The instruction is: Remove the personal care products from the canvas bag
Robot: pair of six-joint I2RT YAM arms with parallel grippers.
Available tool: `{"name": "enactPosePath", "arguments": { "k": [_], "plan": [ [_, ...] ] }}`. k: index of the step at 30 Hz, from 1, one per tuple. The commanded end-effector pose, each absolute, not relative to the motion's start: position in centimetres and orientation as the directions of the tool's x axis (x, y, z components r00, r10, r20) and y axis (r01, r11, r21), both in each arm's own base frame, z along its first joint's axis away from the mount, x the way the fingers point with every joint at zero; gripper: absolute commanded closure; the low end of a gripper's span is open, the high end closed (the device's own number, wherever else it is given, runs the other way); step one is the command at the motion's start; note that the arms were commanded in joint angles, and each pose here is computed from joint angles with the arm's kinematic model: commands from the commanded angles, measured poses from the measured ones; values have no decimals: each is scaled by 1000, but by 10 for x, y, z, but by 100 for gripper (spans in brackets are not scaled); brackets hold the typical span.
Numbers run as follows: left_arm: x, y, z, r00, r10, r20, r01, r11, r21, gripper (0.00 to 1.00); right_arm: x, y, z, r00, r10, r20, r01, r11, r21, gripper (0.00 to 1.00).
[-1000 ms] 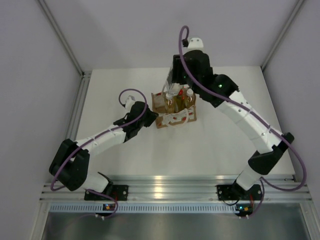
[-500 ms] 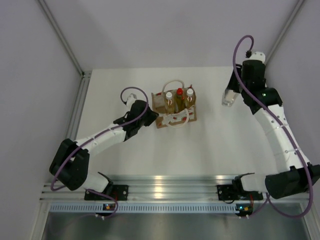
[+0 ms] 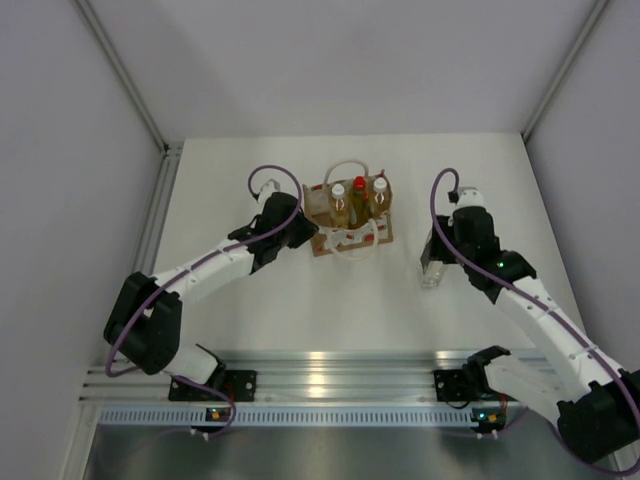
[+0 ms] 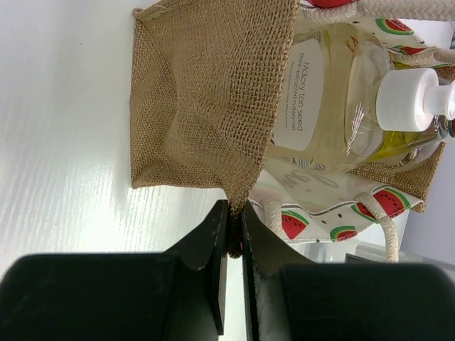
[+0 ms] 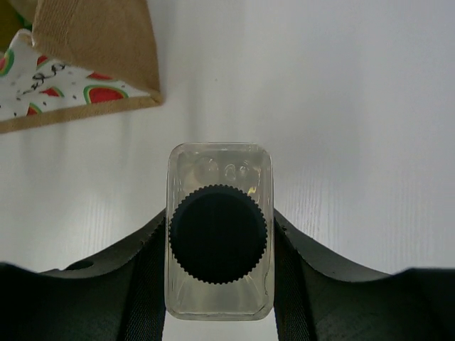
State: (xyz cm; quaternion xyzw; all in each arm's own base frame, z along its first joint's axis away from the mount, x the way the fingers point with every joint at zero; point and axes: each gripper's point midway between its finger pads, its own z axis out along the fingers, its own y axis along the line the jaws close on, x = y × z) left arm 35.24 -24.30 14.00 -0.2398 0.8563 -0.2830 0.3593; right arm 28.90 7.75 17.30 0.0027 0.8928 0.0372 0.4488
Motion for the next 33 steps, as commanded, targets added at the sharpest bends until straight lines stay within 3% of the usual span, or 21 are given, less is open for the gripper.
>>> {"name": "enactPosePath", "arguments": {
  "k": [1,16,17,18,20,24,27,33],
  "plan": [
    [354,-245,154,-629,-592,-504,-167,736,-657,100,302,99,233,-348,110,-931,-97,983,153,100],
    [354,-247,166,-628,-588,-510,-140,730,-669,100,279,134,186,-407,37,-913,-197,972,127,98],
    [354,-248,166,-630,-588,-508,-141,729,-670,100,279,134,186,-407,40,-913,-195,972,129,93],
    [354,-248,165,-633,-584,-509,-138,732,-668,100,279,133,185,-409,42,-911,-189,973,130,75],
    [354,-249,164,-638,-579,-507,-136,733,-667,100,279,133,185,-411,47,-911,-184,974,134,66],
    [352,-250,160,-646,-575,-502,-139,735,-664,100,278,132,192,-402,60,-914,-181,973,143,30],
    [352,-251,160,-650,-575,-497,-138,732,-667,100,278,133,207,-394,58,-917,-194,970,144,19],
    [350,-253,164,-651,-582,-487,-134,720,-681,100,278,134,240,-377,58,-925,-206,968,144,19]
  ]
}}
